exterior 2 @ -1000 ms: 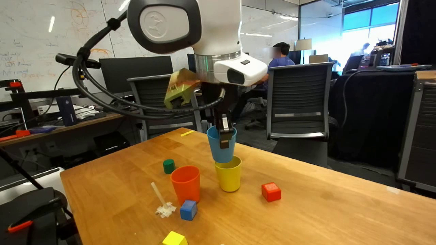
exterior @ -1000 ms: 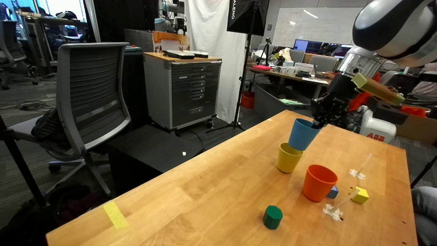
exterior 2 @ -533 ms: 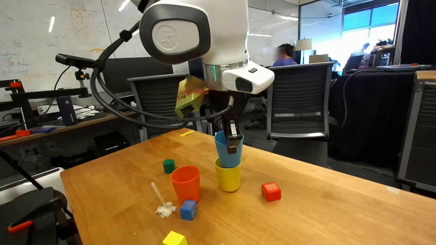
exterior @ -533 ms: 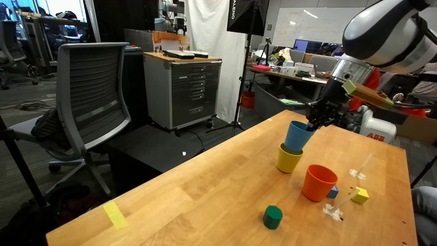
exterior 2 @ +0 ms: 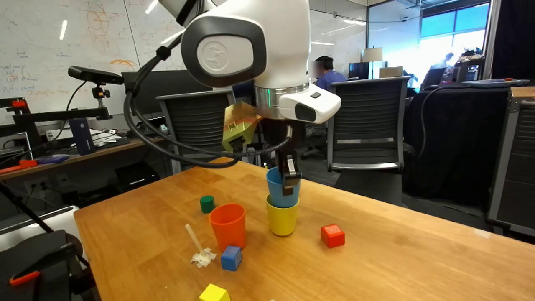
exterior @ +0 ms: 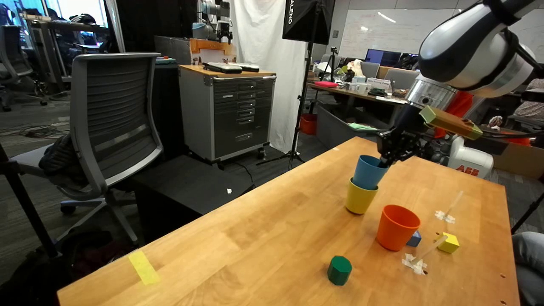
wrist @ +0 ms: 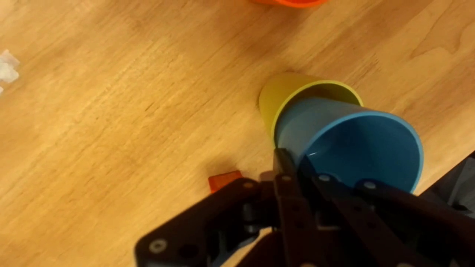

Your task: Stack up the cups

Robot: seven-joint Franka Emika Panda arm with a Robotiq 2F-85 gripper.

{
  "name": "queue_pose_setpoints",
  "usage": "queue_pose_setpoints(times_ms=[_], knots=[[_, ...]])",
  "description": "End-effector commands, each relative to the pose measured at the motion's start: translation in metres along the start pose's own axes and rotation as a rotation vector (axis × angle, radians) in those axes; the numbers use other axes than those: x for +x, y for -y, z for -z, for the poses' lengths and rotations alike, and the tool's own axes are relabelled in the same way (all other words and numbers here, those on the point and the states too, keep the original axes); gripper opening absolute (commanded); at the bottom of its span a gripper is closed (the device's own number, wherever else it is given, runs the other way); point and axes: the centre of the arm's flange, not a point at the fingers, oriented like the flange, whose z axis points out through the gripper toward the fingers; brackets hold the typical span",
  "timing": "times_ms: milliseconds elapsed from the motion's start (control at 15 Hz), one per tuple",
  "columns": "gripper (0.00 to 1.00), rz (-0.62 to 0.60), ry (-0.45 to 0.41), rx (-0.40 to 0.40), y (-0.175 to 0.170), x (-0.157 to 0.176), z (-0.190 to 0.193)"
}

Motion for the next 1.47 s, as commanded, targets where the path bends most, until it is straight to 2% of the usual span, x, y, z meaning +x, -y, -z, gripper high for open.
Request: queue_pose_setpoints(times_ms=[0, 333, 467, 533, 600, 1067, 1200, 1400], knots=[[0.01, 0.006, 0.007, -0.013, 0.007, 0.004, -0.005], [0.01, 0.014, 0.028, -0.032, 0.004, -0.001, -0.017], [0.1, 0.015, 0.036, -0.036, 0.004, -0.002, -0.02], [0.15, 0.015, 0.039, -0.037, 0.004, -0.002, -0.022], [0.34, 0.016, 0.04, -0.039, 0.004, -0.003, -0.023], [0.88, 0.019, 0.038, -0.025, 0.009, -0.005, -0.018], [0.99, 0.025, 0.039, -0.015, 0.011, -0.008, -0.013], [1.0, 0.034, 0.032, 0.011, 0.009, -0.013, 0.001]])
